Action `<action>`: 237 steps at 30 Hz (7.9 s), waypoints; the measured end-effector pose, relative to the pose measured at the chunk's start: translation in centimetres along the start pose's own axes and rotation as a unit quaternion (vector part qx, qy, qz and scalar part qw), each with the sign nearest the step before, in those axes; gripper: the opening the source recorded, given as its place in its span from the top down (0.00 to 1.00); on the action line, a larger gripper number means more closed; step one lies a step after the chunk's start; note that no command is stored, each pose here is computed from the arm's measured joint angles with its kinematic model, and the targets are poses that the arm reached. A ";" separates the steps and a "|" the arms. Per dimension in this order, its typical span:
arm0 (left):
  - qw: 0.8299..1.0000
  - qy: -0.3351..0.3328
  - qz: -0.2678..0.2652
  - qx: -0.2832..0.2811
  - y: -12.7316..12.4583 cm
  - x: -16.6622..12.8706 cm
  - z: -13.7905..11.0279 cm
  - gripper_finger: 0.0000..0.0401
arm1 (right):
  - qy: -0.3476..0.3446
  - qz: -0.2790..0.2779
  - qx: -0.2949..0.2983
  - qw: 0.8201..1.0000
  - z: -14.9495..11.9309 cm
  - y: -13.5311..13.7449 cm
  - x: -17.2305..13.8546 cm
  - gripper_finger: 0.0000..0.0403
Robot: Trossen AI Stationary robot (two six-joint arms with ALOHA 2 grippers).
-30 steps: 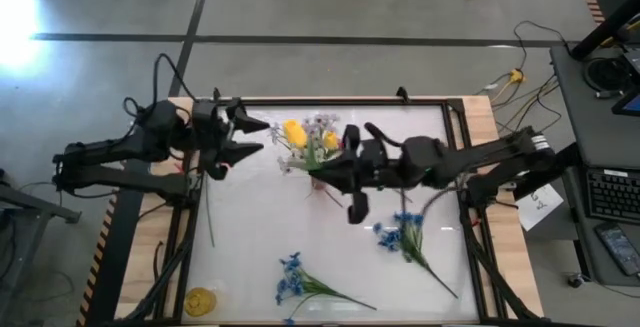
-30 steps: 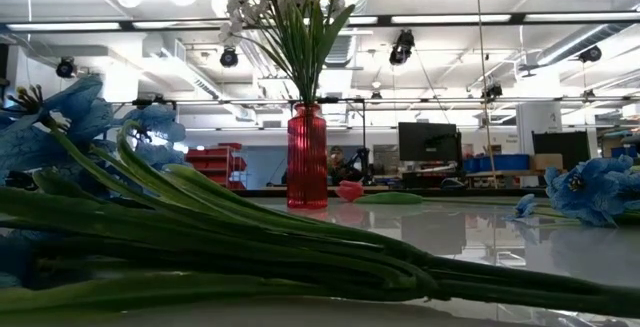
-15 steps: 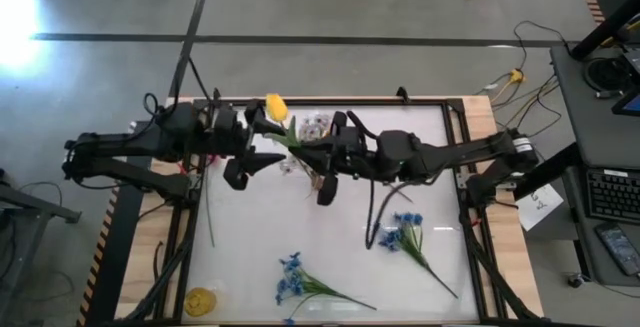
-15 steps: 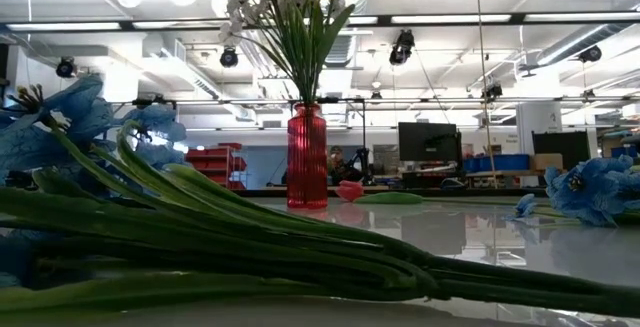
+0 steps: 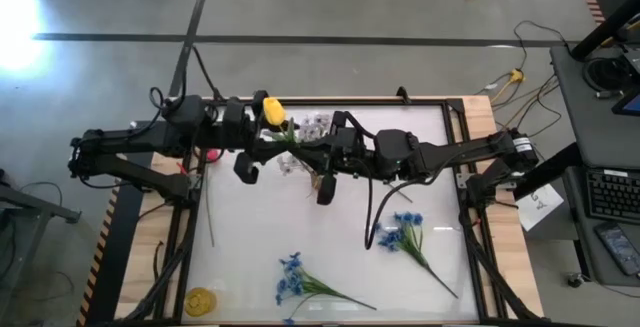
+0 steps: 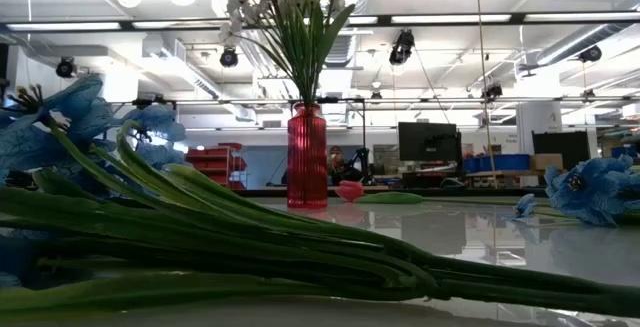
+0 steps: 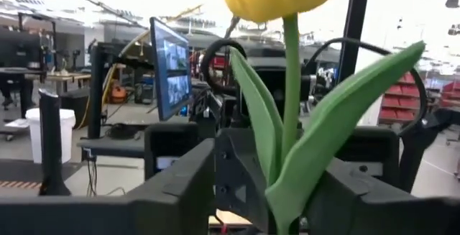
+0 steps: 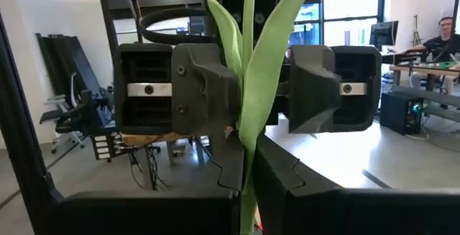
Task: Sort flowers into vase by color
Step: Put the yellow tulip into the red flower vase
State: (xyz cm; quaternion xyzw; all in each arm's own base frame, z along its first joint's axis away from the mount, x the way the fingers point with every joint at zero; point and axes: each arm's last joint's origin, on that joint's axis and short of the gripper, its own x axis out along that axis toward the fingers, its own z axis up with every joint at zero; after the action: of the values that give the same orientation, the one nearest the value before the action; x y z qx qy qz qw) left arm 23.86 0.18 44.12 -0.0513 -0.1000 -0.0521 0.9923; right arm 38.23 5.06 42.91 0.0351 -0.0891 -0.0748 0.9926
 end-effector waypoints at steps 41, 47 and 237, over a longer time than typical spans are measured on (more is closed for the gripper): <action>0.978 0.148 0.020 0.145 -0.9 -12.0 -2.8 1.00 | -0.081 -0.056 -0.016 0.995 8.4 1.2 -7.6 0.26; 0.984 0.102 0.037 0.140 -0.5 -12.9 -6.2 1.00 | -0.081 -0.064 -0.006 0.995 8.4 1.1 -7.7 0.26; 0.970 0.089 0.226 0.029 4.9 -0.5 -14.9 0.44 | 0.303 -0.107 -0.031 0.946 -26.7 -10.6 -6.6 0.10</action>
State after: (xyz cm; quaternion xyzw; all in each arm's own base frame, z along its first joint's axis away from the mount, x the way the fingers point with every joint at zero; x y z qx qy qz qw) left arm 26.75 3.41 29.08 -0.0388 0.0011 0.1718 0.9844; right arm 35.19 -2.84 14.70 0.0345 0.2229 -0.1693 0.9594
